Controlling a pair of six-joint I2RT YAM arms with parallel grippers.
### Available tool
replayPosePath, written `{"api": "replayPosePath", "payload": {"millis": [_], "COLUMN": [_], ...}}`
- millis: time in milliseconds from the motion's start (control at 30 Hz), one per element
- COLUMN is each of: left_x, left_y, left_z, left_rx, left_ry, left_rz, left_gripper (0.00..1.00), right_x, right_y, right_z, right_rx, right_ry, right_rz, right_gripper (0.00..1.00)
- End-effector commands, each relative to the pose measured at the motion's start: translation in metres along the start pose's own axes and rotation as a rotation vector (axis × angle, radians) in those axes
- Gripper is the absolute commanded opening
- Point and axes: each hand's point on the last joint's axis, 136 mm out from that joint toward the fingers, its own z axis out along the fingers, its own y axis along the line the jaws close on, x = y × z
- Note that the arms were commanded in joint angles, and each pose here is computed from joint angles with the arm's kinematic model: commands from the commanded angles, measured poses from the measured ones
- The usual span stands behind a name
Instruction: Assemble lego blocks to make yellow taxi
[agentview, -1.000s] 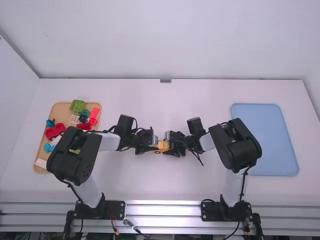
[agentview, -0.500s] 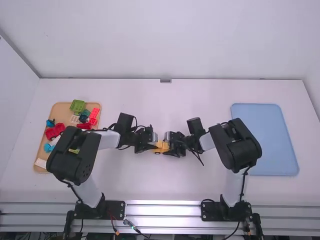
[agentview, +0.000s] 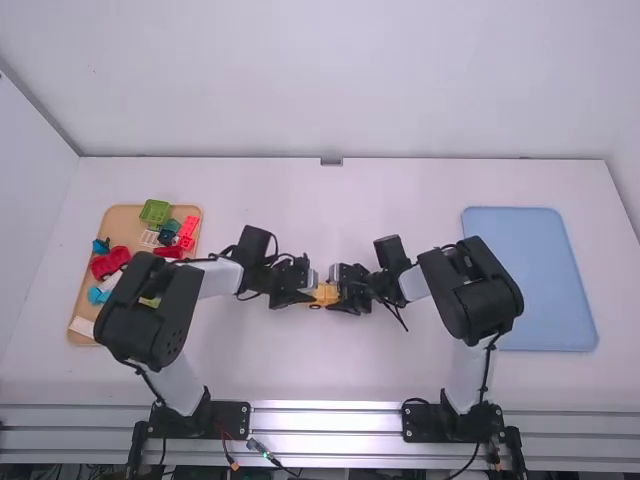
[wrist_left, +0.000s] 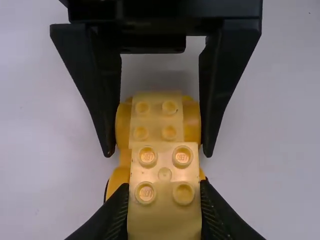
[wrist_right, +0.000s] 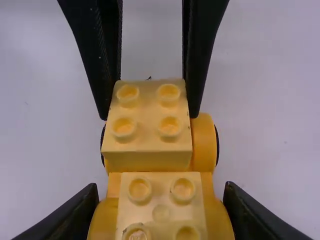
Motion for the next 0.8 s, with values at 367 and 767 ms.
{"api": "replayPosePath", "payload": {"millis": [367,767], "left_x": [0.0048,0.0075], "left_y": [-0.0019,-0.0003], "left_z": [0.0086,0.0083], "left_rx": [0.017,0.009], "left_ry": [0.005,0.019], "left_rz": [0.002,0.002], "left_gripper": [0.22,0.3], "right_x": [0.0046,0.0041], "right_y": [0.002,0.0025], "right_z": [0.0026,0.0026], "right_rx": [-0.01,-0.013], "right_ry": [0.011,0.008], "right_rz": [0.0,-0.001], "right_gripper": [0.53,0.53]}}
